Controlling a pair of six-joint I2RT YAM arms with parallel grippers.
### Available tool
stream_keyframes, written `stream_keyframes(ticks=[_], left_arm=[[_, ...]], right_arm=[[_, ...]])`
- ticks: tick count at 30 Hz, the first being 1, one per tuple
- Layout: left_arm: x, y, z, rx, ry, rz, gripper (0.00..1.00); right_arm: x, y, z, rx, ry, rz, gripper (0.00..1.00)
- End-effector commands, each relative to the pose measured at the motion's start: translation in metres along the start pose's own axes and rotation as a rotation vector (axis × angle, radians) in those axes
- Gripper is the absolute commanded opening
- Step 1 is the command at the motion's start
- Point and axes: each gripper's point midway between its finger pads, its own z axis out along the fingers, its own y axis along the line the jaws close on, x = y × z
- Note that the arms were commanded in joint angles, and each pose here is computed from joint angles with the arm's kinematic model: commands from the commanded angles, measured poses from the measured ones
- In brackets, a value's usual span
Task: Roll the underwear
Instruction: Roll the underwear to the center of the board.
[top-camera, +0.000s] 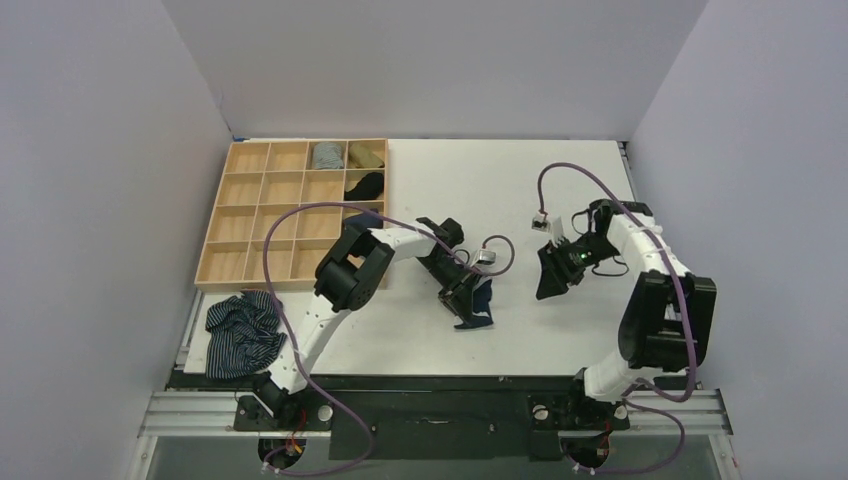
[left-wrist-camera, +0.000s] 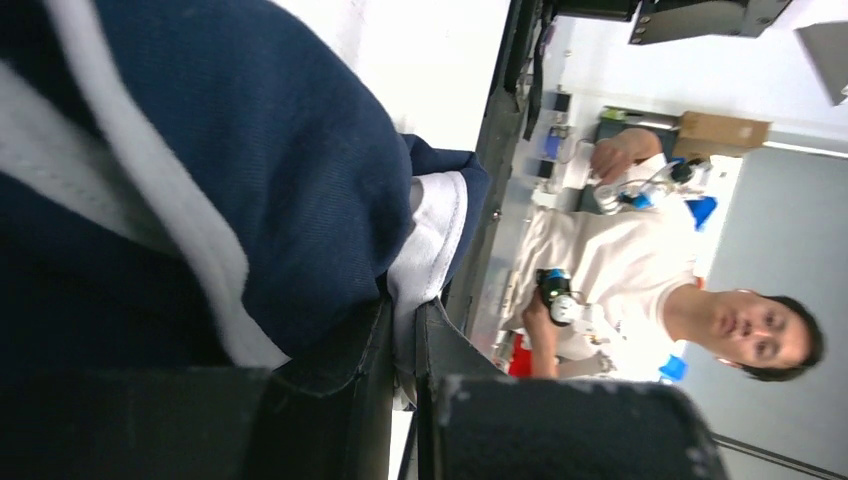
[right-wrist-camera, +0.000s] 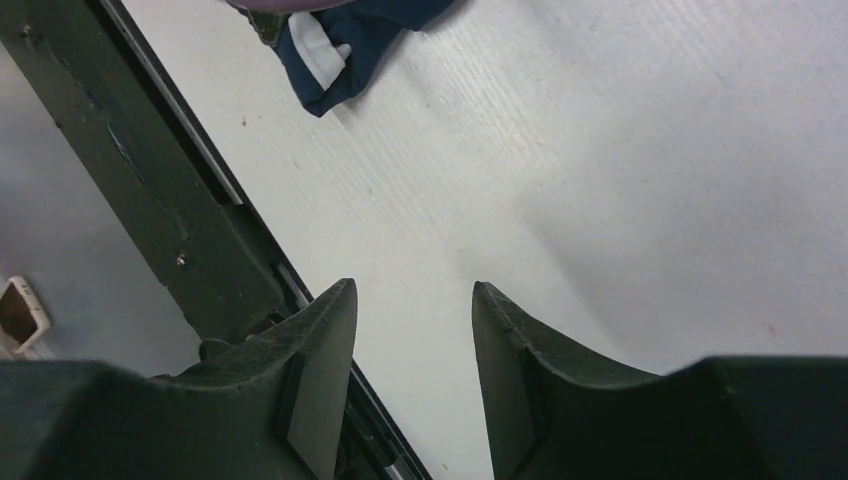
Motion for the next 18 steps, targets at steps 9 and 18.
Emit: stream_keyframes(ticks=[9,18], left_arm=[[-0.006,0.026,-0.001,-0.002,0.008,-0.102,0.00],[-0.004,0.027,0.000,0.003,0.017,-0.107,0.00]], right_arm=[[-0.028,0.023,0.042,0.365,0.072,-0.453,0.48],[-0.043,0.045,0.094,0.406,0.174,-0.674,0.50]])
